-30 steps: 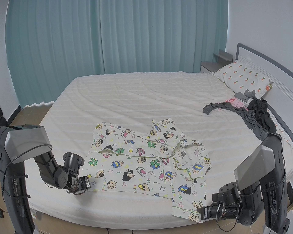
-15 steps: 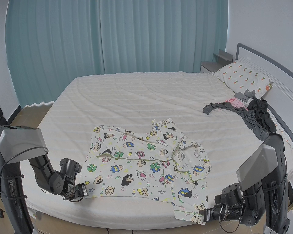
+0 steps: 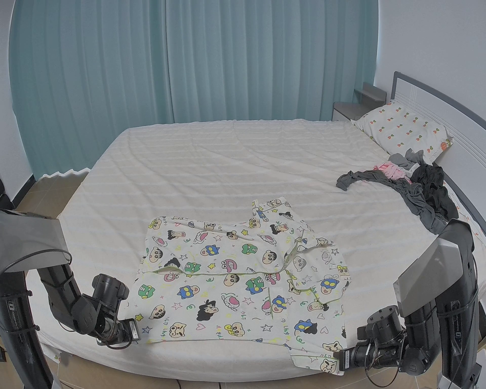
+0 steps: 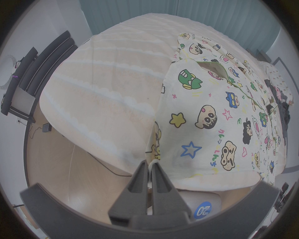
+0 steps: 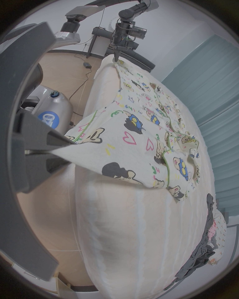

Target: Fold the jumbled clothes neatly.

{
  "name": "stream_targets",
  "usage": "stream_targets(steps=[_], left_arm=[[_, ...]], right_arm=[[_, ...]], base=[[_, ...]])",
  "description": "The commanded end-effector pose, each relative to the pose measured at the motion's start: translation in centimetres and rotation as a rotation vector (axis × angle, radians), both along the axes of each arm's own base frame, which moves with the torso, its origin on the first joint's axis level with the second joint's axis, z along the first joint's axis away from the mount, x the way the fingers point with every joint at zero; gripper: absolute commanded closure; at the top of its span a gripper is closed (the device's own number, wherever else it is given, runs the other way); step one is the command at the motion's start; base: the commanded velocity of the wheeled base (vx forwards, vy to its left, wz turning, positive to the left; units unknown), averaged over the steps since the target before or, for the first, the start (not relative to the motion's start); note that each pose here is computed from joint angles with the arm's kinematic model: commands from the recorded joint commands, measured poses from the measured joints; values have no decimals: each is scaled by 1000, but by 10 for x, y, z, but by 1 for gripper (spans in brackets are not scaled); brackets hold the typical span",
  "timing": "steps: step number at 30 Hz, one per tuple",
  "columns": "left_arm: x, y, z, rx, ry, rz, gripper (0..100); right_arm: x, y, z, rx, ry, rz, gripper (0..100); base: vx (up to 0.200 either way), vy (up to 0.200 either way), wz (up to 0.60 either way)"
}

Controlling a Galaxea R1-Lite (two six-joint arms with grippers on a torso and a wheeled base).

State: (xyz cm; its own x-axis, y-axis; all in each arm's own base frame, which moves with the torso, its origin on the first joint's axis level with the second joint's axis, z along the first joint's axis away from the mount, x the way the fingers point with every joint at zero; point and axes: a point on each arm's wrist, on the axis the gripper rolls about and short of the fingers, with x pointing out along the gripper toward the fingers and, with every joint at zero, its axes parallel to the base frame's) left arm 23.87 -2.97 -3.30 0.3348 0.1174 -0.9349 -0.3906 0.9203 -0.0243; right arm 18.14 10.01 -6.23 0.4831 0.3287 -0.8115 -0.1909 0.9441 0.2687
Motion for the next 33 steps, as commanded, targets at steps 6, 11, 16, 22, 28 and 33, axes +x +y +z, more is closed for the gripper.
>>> stream_targets(steps=[6, 11, 16, 22, 28, 33], left_arm=[[-10, 1, -2, 4, 34, 0, 100], [-16, 2, -3, 7, 54, 3, 100], [-18, 2, -3, 5, 61, 8, 100], [-20, 2, -3, 4, 65, 11, 0], [-25, 14, 11, -38, 18, 61, 0], [-18, 23, 61, -246, -211, 128, 0]], right_arm=[[-3, -2, 2, -6, 4, 2, 100], [-2, -4, -3, -10, 7, -8, 100], [-2, -4, -5, -14, 8, -10, 100], [-1, -5, -4, -12, 2, -14, 0], [7, -7, 7, -28, -93, -89, 0], [21, -14, 50, 38, -299, -144, 0]], base=[[0, 0, 0], [0, 0, 0], [0, 0, 0], [0, 0, 0], [0, 0, 0], [0, 0, 0]])
